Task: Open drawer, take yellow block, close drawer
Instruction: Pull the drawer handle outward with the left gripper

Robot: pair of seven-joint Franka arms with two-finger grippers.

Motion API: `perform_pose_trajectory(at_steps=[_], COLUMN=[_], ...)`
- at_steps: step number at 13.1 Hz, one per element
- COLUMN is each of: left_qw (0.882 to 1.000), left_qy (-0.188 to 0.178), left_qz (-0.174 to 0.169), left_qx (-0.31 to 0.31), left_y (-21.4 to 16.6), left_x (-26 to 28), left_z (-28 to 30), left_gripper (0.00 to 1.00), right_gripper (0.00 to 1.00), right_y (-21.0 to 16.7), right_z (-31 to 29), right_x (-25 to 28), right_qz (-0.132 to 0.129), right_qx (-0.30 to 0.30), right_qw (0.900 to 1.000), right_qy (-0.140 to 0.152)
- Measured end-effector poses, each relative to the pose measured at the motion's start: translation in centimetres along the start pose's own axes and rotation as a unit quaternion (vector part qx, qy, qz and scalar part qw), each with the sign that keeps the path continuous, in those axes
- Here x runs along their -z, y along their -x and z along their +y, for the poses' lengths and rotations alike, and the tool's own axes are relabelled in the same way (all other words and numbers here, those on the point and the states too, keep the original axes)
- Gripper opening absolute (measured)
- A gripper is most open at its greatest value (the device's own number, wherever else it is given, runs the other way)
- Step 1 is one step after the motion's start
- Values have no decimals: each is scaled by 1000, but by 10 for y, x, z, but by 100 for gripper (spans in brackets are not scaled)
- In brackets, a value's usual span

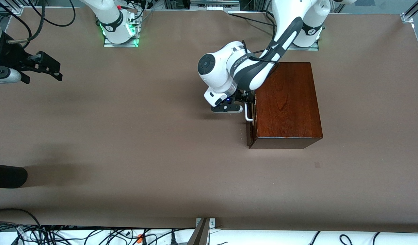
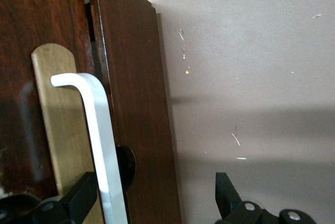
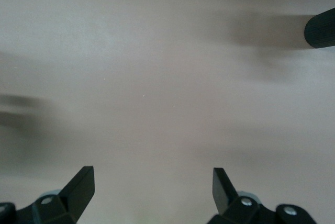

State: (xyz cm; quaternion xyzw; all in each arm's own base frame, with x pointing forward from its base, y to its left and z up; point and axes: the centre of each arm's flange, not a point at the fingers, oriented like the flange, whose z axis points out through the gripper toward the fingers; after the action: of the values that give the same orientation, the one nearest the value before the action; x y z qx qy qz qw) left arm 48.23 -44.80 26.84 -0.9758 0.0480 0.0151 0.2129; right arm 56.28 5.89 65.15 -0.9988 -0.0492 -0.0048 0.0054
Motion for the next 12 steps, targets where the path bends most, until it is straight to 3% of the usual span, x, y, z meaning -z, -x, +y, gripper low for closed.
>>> perform_pose_trajectory(at_steps=[12], left_qw=[1000], left_qy=[12], left_qz=[9], left_qx=[9], left_y=[-1], left_x=[-1], left_z=[15], left_gripper=[100], right_gripper=[100], right_y=[0], right_z=[0], right_x=[0], right_qz=[0], right_qx=[0], right_qw=[1000], right_qy=[0])
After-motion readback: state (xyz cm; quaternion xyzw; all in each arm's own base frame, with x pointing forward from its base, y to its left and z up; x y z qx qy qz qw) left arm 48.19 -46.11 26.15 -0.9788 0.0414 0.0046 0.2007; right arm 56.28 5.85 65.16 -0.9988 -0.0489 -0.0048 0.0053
